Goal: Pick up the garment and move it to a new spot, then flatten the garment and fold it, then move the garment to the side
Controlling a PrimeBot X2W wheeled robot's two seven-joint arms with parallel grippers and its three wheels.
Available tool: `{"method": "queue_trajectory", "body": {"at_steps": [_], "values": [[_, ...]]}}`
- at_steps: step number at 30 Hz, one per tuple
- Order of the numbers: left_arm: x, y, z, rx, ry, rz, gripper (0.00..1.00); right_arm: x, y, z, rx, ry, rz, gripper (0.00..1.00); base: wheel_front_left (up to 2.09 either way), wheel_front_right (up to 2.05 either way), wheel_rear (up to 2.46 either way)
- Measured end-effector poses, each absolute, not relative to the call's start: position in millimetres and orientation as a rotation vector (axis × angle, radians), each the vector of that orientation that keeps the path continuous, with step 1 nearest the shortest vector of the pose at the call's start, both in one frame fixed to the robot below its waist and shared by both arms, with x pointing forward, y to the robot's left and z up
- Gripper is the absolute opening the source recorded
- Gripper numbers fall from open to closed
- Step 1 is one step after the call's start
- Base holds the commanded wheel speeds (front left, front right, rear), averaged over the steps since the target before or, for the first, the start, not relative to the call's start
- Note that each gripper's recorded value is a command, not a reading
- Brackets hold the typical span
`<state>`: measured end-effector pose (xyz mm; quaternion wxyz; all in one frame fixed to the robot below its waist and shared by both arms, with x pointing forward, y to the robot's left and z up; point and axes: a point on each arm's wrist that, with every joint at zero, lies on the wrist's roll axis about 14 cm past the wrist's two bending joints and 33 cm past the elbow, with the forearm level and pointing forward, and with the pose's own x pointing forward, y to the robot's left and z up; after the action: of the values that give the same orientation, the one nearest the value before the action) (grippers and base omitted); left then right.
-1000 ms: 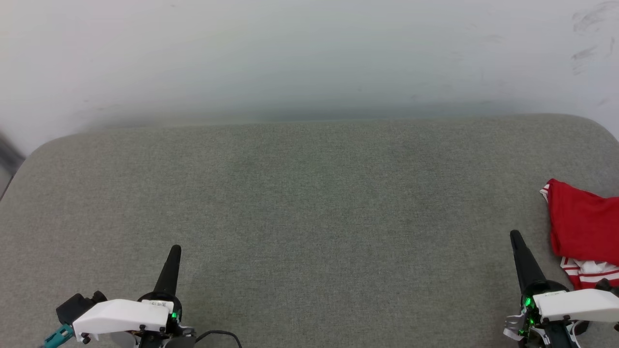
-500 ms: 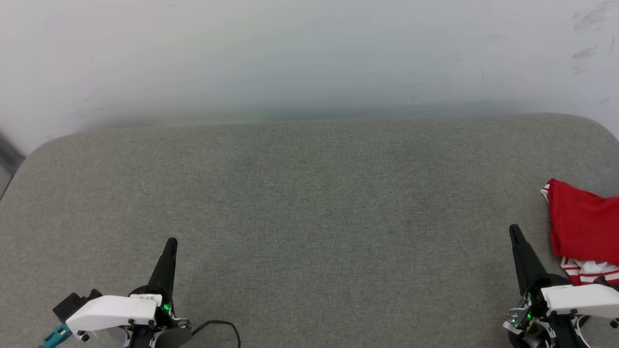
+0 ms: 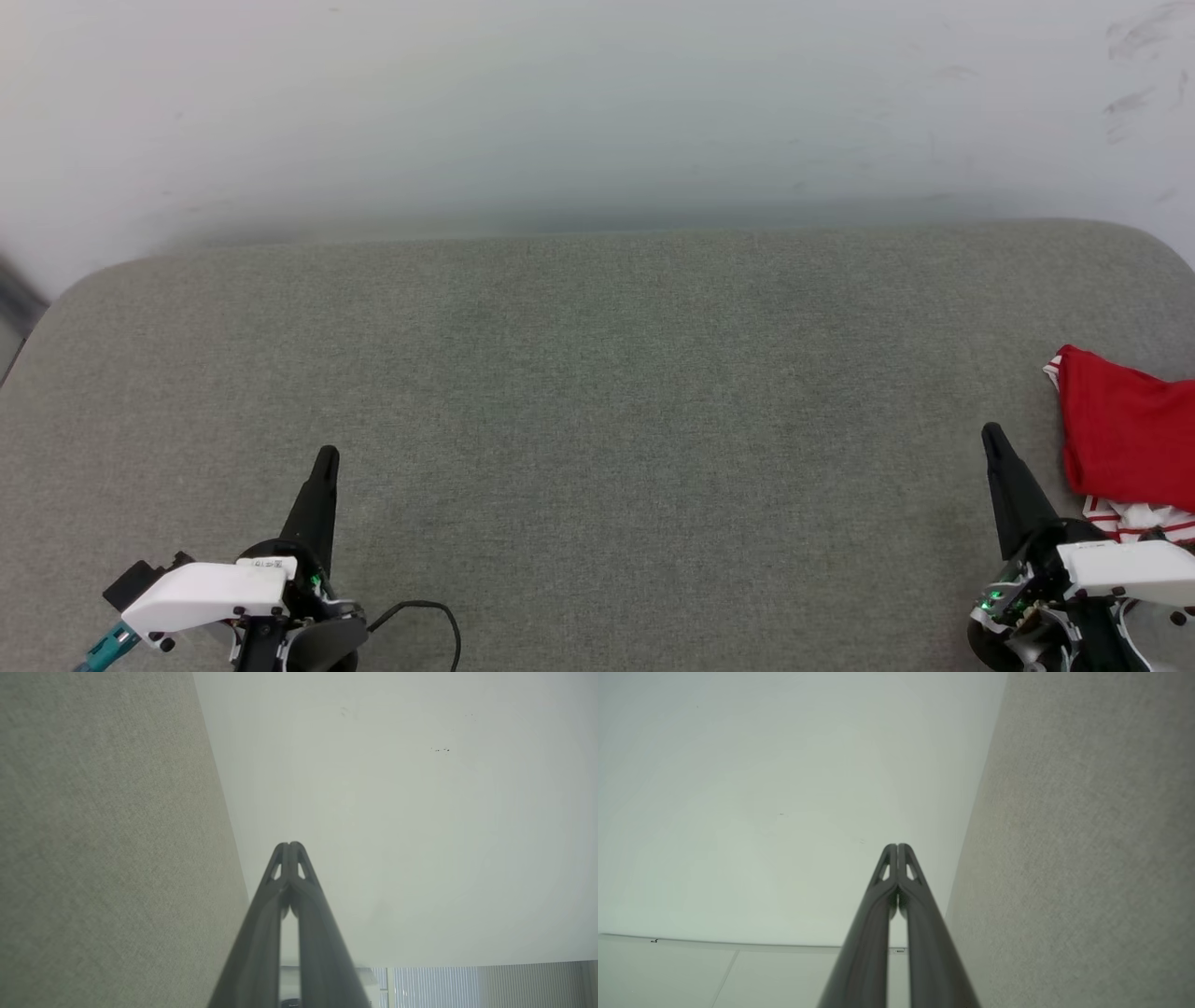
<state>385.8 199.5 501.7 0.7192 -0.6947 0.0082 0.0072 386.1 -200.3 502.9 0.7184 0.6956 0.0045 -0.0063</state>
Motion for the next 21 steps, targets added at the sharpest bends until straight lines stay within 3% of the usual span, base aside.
{"method": "queue_trajectory", "body": {"at_steps": [21], "values": [[388.2,199.7,505.2,-1.577,0.006,0.005,0.00,387.1,-200.1,503.8,1.574,0.009,-0.008,0.00,0.00,0.00,0.00]]}}
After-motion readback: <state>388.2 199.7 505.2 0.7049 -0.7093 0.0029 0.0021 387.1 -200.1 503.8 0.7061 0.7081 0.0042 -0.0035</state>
